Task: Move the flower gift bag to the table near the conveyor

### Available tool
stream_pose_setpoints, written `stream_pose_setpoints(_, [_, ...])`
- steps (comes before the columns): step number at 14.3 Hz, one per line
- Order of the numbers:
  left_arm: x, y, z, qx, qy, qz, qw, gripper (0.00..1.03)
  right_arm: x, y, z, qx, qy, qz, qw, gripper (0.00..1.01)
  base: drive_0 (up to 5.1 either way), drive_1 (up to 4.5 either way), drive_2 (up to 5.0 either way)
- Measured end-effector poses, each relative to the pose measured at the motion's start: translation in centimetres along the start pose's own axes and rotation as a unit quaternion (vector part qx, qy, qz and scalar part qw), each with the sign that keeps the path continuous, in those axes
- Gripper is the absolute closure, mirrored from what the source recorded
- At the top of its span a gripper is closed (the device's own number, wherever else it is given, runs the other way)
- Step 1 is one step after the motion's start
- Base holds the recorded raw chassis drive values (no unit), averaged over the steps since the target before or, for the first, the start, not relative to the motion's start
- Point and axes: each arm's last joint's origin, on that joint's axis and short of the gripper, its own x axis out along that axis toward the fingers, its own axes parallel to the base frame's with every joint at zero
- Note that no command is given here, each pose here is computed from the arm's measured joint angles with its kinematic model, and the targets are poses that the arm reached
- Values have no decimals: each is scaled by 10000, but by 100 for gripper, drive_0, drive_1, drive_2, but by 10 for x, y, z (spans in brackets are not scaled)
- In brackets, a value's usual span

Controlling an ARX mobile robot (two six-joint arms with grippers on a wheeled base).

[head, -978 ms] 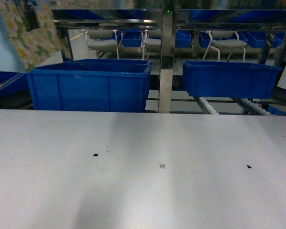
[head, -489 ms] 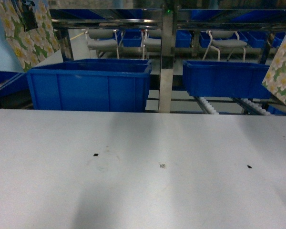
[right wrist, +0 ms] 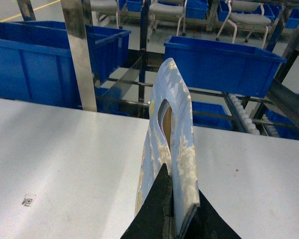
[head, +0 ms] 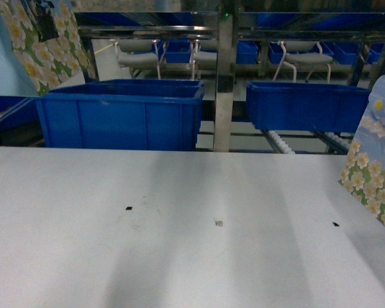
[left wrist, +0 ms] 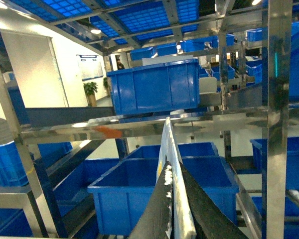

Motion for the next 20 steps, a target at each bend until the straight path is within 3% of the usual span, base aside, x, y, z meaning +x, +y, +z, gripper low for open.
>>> stream_pose_setpoints(6, [0, 0, 0, 0, 0, 0, 10000, 101, 23, 0, -32, 85, 540, -139, 9984, 99, 0, 0, 0])
stream_pose_setpoints(11, [0, 0, 0, 0, 0, 0, 10000, 101, 53, 6, -45, 345, 662, -415, 9963, 99, 0, 0, 0])
stream_pose_setpoints(16, [0, 0, 0, 1, 1, 0, 10000, 101, 68, 25, -55, 498, 734, -393, 9953, 99, 0, 0, 0])
stream_pose_setpoints(20, [0, 0, 0, 0, -1, -2, 10000, 101, 58, 28, -72, 630, 920, -380, 9930, 99, 0, 0, 0])
